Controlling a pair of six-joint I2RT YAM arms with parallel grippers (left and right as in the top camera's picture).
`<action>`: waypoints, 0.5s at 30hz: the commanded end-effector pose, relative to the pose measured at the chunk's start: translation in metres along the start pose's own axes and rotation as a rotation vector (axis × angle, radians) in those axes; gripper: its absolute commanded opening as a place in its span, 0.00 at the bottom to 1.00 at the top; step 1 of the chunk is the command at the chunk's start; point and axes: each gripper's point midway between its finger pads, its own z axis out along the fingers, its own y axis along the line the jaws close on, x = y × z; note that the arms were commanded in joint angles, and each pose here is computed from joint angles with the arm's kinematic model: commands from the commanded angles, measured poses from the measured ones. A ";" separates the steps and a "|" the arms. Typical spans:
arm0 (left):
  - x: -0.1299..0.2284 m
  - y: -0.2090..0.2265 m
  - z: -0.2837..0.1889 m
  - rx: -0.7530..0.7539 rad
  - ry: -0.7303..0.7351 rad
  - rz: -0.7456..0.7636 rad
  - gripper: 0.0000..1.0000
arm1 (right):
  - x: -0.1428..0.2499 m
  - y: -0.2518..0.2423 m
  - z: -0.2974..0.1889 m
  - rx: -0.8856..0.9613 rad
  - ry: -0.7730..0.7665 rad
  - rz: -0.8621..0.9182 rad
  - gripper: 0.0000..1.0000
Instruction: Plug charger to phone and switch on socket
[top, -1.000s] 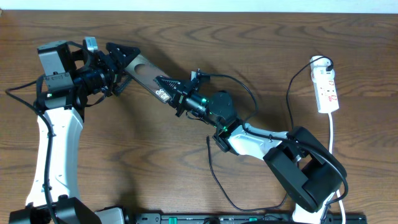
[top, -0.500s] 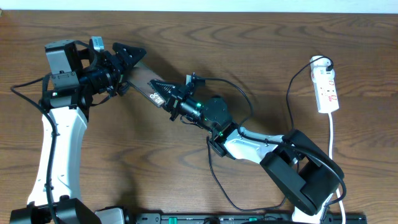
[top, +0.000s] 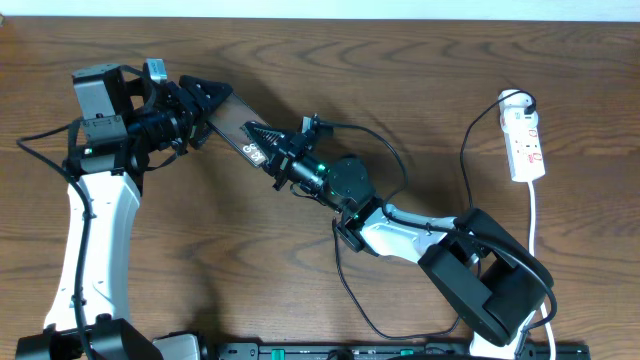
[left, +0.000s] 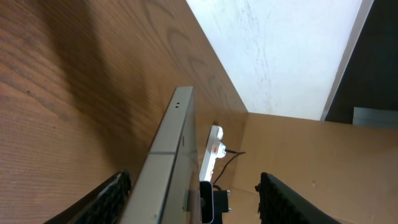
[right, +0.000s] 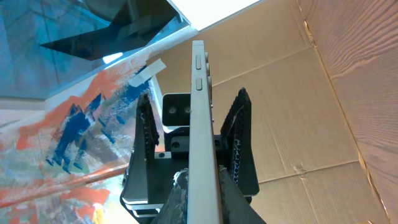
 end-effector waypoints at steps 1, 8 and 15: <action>-0.001 -0.007 -0.004 0.008 -0.015 0.036 0.60 | 0.005 0.004 0.004 -0.026 0.006 0.008 0.01; -0.002 -0.007 -0.004 0.005 -0.022 0.049 0.52 | 0.008 0.005 0.004 -0.031 0.013 0.007 0.01; -0.004 -0.007 -0.004 0.002 -0.029 0.063 0.45 | 0.011 0.004 0.004 -0.029 0.017 0.008 0.01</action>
